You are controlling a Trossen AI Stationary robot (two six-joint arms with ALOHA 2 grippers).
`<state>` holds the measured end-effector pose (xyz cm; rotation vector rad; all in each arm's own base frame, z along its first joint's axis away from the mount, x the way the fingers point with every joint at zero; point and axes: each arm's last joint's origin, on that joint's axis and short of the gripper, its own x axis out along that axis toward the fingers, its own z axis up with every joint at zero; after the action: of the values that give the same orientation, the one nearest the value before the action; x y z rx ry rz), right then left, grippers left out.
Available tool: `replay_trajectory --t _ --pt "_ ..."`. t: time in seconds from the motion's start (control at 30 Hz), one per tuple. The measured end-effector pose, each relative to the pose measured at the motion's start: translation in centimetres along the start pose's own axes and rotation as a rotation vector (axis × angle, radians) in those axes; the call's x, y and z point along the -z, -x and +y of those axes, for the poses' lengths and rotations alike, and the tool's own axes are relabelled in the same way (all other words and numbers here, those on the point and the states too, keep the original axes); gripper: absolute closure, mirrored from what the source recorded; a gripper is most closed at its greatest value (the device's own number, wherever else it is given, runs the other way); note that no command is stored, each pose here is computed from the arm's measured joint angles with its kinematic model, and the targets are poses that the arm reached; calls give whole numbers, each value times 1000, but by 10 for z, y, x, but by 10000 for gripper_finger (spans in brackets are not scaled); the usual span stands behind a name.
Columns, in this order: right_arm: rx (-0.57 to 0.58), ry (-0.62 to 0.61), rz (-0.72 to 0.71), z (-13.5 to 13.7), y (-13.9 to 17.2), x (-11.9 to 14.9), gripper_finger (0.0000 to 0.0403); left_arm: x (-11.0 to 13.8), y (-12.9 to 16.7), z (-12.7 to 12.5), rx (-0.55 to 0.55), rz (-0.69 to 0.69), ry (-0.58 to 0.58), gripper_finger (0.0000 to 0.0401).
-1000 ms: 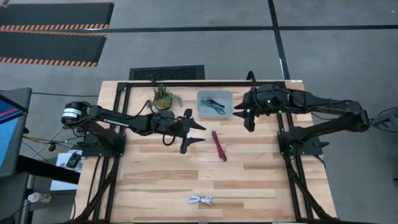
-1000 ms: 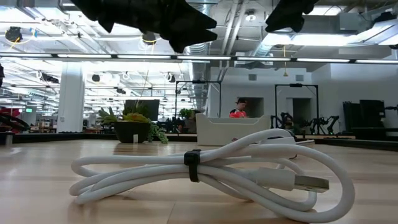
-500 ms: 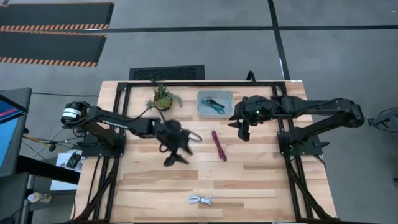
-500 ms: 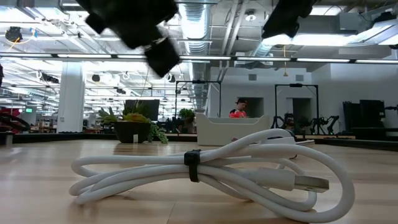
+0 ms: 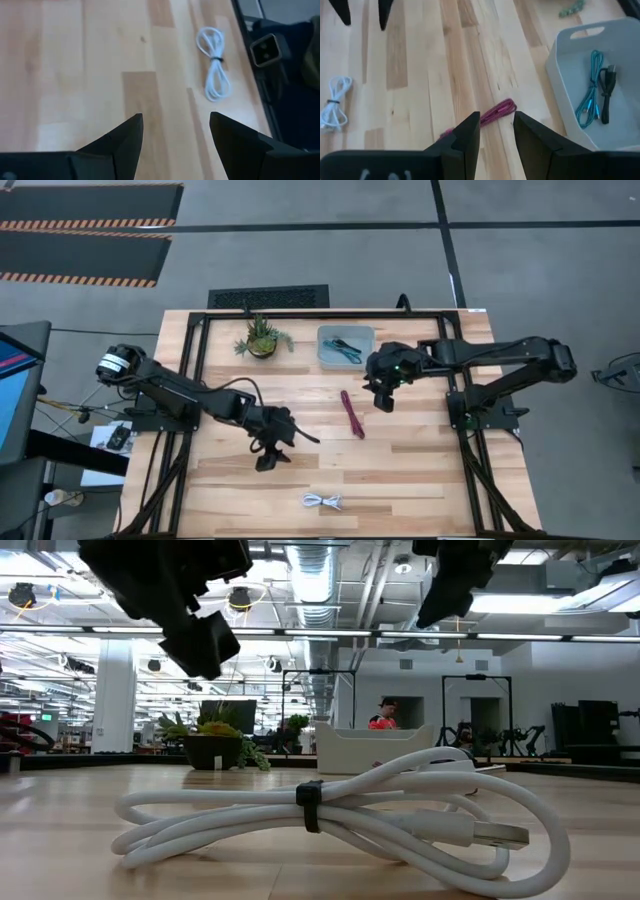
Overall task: Pick and place USB-C Cables
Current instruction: Put the white charger cable into the white bin
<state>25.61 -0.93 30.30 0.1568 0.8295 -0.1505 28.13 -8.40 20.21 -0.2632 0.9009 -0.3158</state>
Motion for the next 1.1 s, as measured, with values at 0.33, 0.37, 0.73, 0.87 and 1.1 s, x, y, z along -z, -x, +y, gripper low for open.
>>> replay_trajectory --t 0.33,0.37,0.73,0.87,1.1 --pt "-7 34 2 3 0 1 244 -3 2 9 -41 -16 10 172" --pt "-8 43 -5 3 0 0 242 -3 2 9 -41 -15 10 169" --pt "-30 55 -144 6 1 -13 229 2 -1 2 -102 -28 -12 161" --pt "-42 31 -136 10 -2 -13 231 1 -3 -6 -156 -86 -46 161" --pt "-55 53 -88 18 -19 -10 230 -9 -3 -23 -174 -260 -85 161"
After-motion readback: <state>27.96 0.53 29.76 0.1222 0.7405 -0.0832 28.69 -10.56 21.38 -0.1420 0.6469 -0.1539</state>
